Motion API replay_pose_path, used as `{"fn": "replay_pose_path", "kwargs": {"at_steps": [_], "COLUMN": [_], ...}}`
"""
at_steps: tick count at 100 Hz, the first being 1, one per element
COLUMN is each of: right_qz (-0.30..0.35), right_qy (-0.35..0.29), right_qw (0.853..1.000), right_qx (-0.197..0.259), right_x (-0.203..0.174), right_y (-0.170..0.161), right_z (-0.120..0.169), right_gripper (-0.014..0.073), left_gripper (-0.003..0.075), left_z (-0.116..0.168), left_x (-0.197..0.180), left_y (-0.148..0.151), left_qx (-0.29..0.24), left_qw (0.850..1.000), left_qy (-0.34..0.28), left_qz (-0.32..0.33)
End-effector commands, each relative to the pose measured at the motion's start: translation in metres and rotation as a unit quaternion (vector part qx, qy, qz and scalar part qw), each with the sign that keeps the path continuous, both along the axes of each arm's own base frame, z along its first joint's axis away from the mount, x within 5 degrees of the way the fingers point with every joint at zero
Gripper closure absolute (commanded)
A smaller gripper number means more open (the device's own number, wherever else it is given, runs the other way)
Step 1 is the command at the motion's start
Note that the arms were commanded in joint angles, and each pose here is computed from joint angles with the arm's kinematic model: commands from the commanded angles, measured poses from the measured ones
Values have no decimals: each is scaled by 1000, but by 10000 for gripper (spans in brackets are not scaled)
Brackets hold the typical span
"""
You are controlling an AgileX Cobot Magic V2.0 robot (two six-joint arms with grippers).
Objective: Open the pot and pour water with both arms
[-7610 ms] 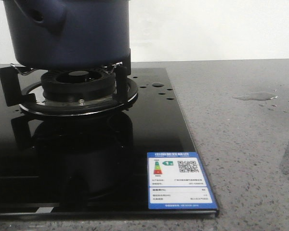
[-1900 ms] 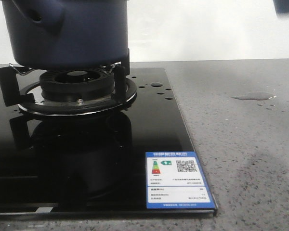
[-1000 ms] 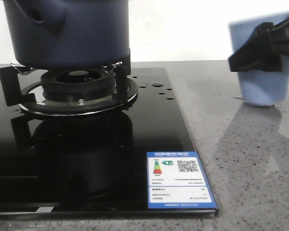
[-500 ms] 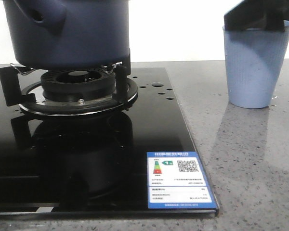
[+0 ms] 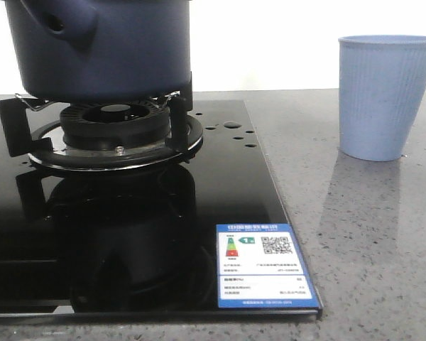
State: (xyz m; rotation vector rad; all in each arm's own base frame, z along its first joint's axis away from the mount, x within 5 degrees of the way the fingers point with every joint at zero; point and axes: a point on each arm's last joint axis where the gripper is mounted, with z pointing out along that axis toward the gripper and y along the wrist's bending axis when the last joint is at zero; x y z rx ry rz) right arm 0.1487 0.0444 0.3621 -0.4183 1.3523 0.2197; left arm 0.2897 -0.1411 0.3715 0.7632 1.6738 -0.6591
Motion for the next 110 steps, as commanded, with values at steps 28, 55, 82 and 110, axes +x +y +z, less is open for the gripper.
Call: {"fn": "replay_pose_path", "kwargs": {"at_steps": [28, 55, 82, 110], "right_qz": [-31, -32, -31, -32], "right_qy": [-101, -104, -104, -103], "right_qw": [994, 994, 994, 994], "right_qx": [18, 19, 19, 19], "right_x": [-54, -56, -56, -56], "right_y": [-11, -12, -11, -12], "right_z": [33, 34, 34, 33], "right_gripper": [665, 665, 665, 665], "left_gripper": [533, 533, 527, 93], "left_z": [13, -7, -4, -4], "left_x": [0, 4, 7, 11], "left_y": [10, 11, 11, 10], "left_qx": [-7, -10, -29, -64], "left_qw": [998, 998, 997, 995], "left_qy": [-26, 10, -5, 14], "left_qz": [52, 58, 66, 78]}}
